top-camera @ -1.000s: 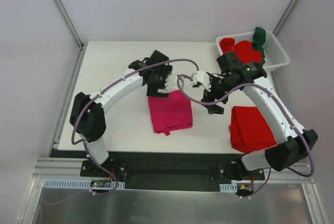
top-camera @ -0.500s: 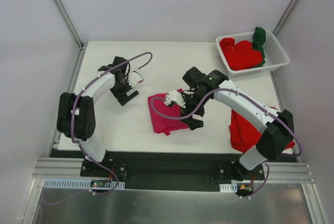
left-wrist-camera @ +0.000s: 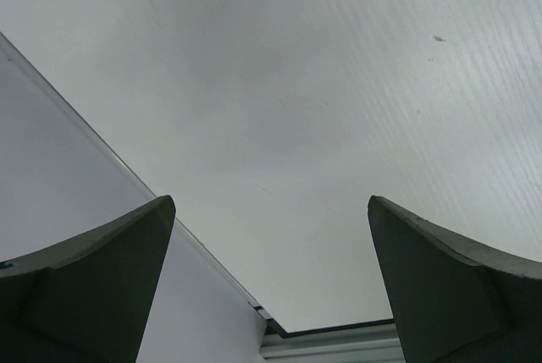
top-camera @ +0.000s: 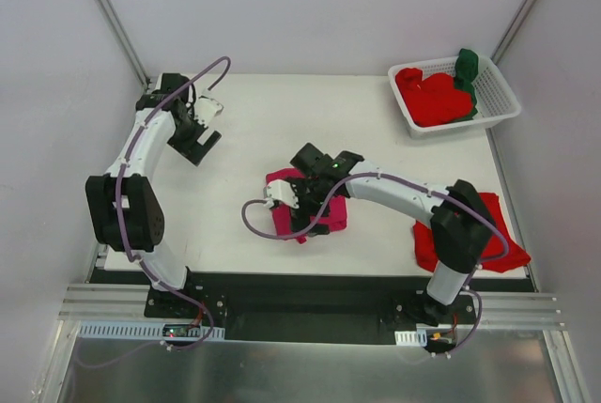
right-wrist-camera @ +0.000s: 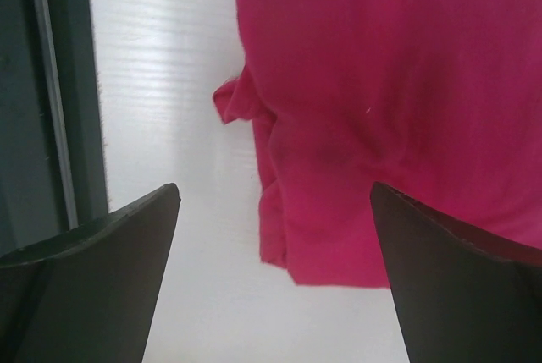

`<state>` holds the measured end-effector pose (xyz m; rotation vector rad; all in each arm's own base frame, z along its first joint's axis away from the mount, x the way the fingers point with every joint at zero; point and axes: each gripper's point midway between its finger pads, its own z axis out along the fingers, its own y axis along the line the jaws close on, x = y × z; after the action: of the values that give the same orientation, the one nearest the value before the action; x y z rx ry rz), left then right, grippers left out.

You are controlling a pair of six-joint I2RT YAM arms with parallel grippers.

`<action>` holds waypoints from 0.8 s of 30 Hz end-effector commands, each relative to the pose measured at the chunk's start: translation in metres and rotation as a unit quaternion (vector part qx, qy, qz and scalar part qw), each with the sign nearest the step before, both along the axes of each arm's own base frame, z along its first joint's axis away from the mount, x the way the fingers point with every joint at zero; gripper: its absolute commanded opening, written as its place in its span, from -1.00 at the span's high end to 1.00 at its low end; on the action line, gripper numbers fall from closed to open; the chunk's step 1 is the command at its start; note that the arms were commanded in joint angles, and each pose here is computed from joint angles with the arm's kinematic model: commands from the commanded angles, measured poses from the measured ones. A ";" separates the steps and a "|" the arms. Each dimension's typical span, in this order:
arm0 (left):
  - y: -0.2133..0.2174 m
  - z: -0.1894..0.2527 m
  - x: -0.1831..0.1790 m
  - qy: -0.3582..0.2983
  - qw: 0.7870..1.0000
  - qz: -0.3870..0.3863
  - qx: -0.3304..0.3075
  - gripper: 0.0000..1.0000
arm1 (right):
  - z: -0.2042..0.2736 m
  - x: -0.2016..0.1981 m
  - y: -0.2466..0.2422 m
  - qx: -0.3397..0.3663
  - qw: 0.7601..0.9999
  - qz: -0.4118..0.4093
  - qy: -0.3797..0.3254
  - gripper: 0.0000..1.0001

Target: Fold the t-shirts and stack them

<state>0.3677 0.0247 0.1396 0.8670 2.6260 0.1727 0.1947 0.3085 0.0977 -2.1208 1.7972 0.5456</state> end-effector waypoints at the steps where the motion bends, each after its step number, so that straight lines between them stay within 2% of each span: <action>1: -0.005 0.018 -0.022 0.005 1.000 -0.012 -0.008 -0.99 | -0.009 0.023 0.035 0.022 0.997 -0.019 -0.071 -1.00; 7: -0.006 0.016 -0.041 0.013 1.000 -0.017 -0.009 -0.99 | -0.017 0.035 0.058 0.029 0.989 -0.049 -0.139 -1.00; 10: -0.008 0.011 -0.049 0.020 1.000 -0.018 -0.014 -0.98 | -0.023 0.028 0.063 0.020 0.988 -0.041 -0.151 -1.00; 13: -0.008 0.009 -0.051 0.022 0.999 -0.023 -0.013 -0.99 | -0.028 0.018 0.064 0.010 0.989 -0.040 -0.141 -1.00; 17: -0.008 0.012 -0.049 0.017 0.999 -0.025 -0.015 -0.99 | -0.017 -0.004 0.066 0.003 0.996 -0.038 -0.079 -1.00; 24: -0.011 0.012 -0.046 0.016 0.999 -0.029 -0.021 -0.99 | -0.036 0.002 0.053 -0.019 0.989 -0.028 -0.145 -1.00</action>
<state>0.3237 0.0205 0.1421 0.9154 2.6541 0.1211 0.1951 0.3691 0.0635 -2.0520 1.7232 0.2498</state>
